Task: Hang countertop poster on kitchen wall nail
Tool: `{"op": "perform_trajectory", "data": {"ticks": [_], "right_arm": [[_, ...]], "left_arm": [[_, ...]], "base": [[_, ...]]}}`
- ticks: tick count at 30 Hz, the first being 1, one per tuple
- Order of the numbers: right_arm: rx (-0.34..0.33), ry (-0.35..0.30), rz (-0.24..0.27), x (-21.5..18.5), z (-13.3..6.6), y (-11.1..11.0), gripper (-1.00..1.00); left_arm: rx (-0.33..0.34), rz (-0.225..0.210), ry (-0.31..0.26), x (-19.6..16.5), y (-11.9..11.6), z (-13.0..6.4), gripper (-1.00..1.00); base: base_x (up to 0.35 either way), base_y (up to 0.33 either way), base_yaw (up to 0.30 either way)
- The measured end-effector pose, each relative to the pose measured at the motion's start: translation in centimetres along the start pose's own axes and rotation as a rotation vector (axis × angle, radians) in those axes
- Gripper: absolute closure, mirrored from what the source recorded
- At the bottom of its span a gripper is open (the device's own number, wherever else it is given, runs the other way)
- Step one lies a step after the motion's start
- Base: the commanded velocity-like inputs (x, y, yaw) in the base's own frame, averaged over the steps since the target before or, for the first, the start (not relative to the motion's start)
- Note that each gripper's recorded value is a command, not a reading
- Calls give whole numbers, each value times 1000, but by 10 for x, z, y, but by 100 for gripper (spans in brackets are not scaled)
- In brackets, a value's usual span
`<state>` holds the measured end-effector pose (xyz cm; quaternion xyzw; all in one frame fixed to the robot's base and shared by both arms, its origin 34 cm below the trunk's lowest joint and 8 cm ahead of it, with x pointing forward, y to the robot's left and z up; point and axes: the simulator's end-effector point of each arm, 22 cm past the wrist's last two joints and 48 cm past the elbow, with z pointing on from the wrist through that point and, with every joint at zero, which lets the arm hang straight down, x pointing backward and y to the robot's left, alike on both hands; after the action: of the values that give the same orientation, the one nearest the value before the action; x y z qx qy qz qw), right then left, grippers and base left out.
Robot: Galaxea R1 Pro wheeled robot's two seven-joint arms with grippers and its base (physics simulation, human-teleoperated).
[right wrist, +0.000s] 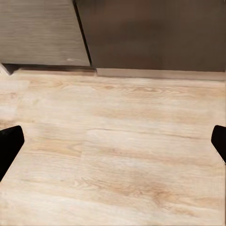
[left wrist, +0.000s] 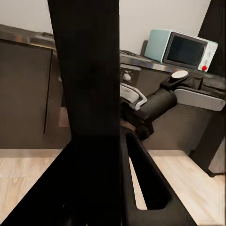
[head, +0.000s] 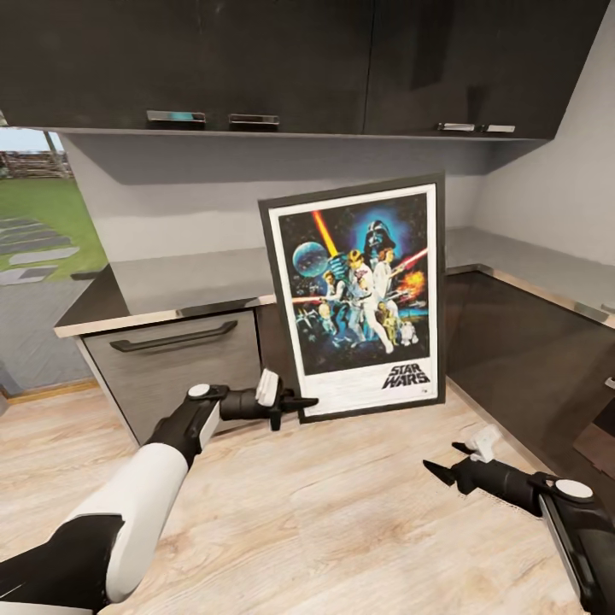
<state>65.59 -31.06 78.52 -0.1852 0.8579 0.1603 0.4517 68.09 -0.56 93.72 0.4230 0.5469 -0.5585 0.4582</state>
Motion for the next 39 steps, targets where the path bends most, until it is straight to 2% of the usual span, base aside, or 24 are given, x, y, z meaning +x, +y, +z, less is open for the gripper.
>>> {"op": "perform_trajectory", "data": {"ticks": [2, 5, 9, 13, 16, 20, 24, 35, 38, 39], "right_arm": [[-6, -3, -6, -7, -2, -3, -100], [-10, -3, -9, -11, -3, -7, -100], [-8, 5, 1, -7, -3, -10, -100], [-6, 27, 23, 5, -1, -14, -100], [-5, 47, 43, 17, 1, -18, -100], [-4, 53, 51, 20, 2, -20, -100], [4, 60, 46, 22, -1, -26, -100], [20, 71, 33, 23, -9, -37, -100], [8, 70, 34, 22, -9, -35, -100], [-21, 67, 34, 21, -9, -29, -100]], "left_arm": [[7, -2, 21, 5, -2, -2, 100], [18, 1, 100, 23, -4, -4, 100], [58, 3, 133, 29, -12, -6, 100], [55, 16, 141, 31, -13, -7, 100], [36, 61, 143, 14, -14, -9, 100], [-23, 49, 144, -7, -35, -19, 100], [-88, 11, 191, 3, -53, -41, 100], [-115, -4, 215, 8, -56, -54, 100], [-116, -3, 217, 9, -56, -54, 100], [-117, -3, 218, 9, -56, -55, 100]], "base": [[0, 0, 0], [0, 0, 0], [0, 0, 0], [0, 0, 0], [0, 0, 0], [0, 0, 0], [0, 0, 0], [0, 0, 0], [0, 0, 0], [0, 0, 0]]}}
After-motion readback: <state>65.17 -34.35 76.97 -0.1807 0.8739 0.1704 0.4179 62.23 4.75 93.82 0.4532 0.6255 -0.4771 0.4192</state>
